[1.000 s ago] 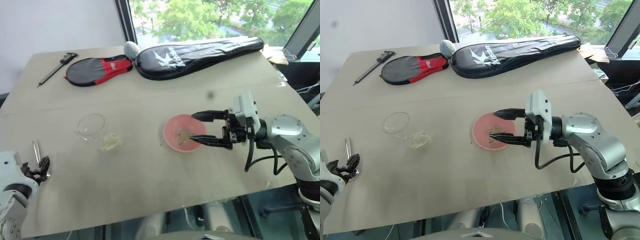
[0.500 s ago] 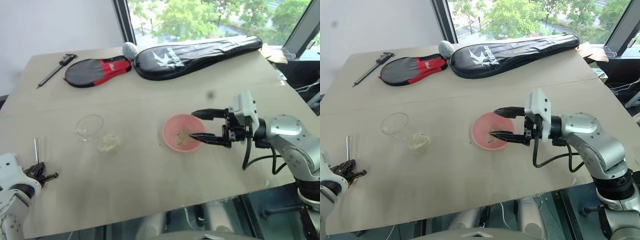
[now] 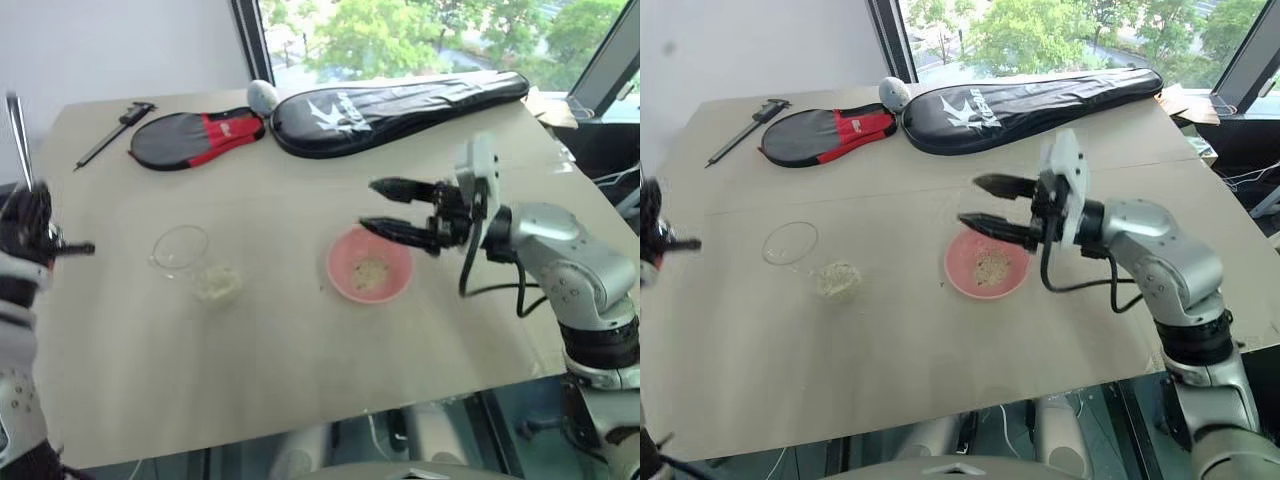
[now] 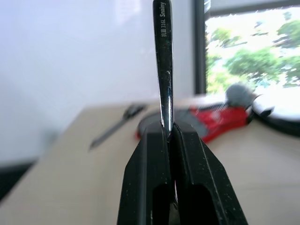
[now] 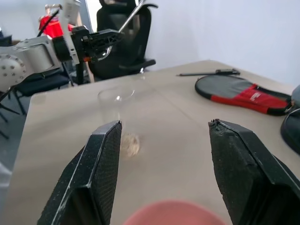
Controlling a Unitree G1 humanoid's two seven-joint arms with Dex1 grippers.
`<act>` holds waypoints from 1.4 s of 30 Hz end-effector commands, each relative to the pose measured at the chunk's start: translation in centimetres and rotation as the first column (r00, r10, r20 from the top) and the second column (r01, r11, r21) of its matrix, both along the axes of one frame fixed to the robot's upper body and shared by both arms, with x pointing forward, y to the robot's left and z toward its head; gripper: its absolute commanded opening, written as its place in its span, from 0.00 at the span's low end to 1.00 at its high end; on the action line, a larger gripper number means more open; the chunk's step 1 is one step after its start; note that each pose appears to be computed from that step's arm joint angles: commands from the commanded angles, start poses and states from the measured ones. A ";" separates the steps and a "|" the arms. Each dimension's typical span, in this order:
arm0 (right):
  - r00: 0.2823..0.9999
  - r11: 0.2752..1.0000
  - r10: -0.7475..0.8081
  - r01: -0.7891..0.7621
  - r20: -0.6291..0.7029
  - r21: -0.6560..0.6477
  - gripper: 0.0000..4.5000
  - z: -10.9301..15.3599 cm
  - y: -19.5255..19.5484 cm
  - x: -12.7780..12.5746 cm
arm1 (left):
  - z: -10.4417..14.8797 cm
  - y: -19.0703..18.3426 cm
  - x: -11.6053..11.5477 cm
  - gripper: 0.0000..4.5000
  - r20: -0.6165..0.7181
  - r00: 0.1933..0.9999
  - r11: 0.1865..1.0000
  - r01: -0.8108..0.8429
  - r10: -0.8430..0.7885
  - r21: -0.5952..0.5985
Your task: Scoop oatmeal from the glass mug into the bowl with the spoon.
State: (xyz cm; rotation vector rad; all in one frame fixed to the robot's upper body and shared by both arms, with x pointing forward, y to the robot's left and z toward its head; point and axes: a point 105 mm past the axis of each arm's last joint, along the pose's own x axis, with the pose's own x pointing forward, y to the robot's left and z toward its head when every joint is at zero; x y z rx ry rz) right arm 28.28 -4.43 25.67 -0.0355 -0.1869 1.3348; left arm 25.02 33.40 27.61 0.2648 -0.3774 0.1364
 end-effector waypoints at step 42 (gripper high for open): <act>0.933 0.966 0.114 -0.023 -0.341 0.259 0.39 7.7 9.0 3.4 | 1.0 -16.4 3.7 0.00 -0.297 0.785 0.612 0.612 -0.543 0.501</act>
